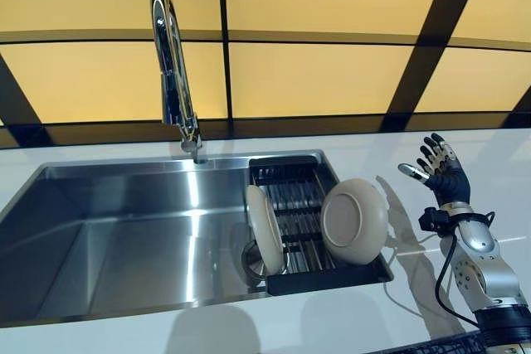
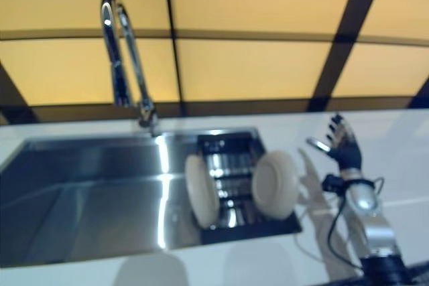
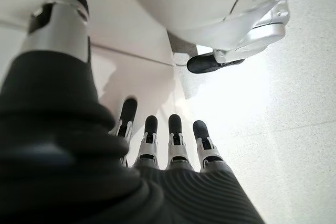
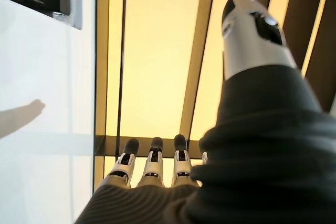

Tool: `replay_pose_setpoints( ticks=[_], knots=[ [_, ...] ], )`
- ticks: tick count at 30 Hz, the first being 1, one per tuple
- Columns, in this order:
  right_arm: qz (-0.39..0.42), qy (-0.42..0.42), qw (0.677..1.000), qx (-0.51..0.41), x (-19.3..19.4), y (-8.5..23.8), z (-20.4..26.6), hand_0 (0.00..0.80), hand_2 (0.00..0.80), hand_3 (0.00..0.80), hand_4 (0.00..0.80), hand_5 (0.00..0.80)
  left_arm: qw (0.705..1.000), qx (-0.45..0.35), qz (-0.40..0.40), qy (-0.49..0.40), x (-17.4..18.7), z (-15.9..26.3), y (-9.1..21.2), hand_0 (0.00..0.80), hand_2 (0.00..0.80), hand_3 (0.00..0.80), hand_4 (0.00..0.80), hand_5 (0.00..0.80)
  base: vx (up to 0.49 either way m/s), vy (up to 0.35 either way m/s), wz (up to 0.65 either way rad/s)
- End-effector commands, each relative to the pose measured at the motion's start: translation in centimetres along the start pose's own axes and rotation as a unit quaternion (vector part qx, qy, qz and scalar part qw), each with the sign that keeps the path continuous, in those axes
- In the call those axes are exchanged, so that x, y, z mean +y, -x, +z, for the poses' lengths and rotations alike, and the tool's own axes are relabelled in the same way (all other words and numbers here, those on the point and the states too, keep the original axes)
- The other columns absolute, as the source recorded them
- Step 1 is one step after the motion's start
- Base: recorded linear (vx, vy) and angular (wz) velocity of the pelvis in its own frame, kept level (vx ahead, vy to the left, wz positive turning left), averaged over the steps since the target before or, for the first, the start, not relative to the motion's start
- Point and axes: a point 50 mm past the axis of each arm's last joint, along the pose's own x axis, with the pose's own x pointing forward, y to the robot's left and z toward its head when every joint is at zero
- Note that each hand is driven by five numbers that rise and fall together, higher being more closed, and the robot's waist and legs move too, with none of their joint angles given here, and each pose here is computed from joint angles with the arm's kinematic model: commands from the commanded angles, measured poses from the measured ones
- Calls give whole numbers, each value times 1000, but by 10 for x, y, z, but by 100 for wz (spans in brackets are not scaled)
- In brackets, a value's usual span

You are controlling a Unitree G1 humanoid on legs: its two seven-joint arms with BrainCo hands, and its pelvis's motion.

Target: Take plates into dishwasher

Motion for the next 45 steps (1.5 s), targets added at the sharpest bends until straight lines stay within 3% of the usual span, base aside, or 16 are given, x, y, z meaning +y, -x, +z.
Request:
replay_pose_setpoints(
  ticks=[1,11,22,32,45],
  knots=[
    [8,11,998,-55,0,-11,30,0,0,0,0,0,999,-35,27,-1,21,20,-1,0,0,0,0,0,142,-210,10],
    [51,42,998,-24,-1,-6,23,0,0,0,0,0,994,-110,4,-8,5,48,-2,0,0,0,0,0,56,-138,12],
    [66,83,994,19,-5,-14,18,0,0,0,0,0,998,-67,17,-2,7,40,-5,0,0,0,0,0,21,88,-2],
    [96,117,985,84,-28,-6,9,0,0,0,0,0,995,-88,38,-3,24,54,-4,0,0,0,0,0,19,30,-5],
    [94,56,975,191,-52,-4,-11,0,0,0,0,0,996,-79,42,-11,30,49,-3,0,0,0,0,0,7,-3,-5]
  ],
)
